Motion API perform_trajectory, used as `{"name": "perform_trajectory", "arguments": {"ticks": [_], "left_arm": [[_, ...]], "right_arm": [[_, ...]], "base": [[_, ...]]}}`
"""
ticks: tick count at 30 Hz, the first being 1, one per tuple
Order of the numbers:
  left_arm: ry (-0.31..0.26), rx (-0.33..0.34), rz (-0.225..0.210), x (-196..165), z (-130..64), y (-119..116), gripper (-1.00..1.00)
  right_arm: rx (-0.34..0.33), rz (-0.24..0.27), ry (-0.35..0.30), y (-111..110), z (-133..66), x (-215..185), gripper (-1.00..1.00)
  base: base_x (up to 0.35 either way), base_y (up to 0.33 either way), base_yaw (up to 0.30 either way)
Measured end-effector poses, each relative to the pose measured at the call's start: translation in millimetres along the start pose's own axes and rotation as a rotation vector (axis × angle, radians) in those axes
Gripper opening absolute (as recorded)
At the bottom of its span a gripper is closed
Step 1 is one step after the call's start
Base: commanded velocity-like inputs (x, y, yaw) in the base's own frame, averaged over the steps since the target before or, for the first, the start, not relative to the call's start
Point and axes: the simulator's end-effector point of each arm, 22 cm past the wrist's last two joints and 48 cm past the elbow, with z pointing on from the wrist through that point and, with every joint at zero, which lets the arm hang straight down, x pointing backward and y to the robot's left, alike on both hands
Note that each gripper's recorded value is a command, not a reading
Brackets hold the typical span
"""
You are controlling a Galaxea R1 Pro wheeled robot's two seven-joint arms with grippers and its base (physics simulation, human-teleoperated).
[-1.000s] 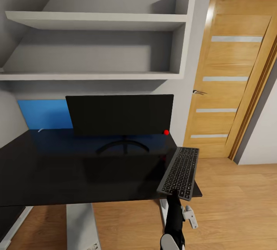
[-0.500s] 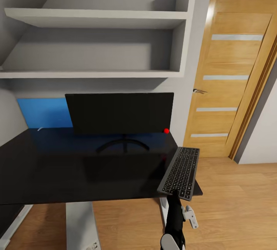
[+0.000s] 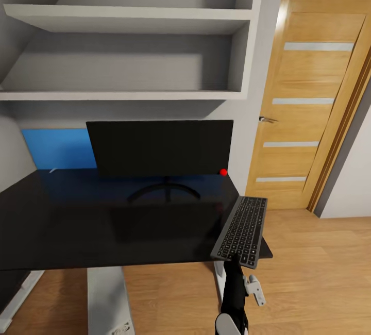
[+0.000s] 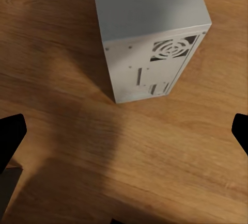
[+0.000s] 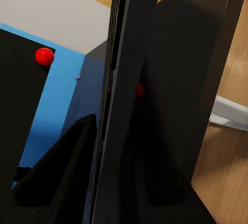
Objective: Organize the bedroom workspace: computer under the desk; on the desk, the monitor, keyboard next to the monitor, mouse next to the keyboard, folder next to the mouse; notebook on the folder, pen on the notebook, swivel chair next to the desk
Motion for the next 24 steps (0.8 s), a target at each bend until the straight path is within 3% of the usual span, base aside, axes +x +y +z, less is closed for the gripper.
{"name": "perform_trajectory", "arguments": {"ticks": [24], "left_arm": [[-0.003,0.001,0.002,29,30.0,0,1.00]], "right_arm": [[-0.057,-0.034,-0.007,-22,6.5,14,-1.00]], "base": [[0.000,0.000,0.000]]}}
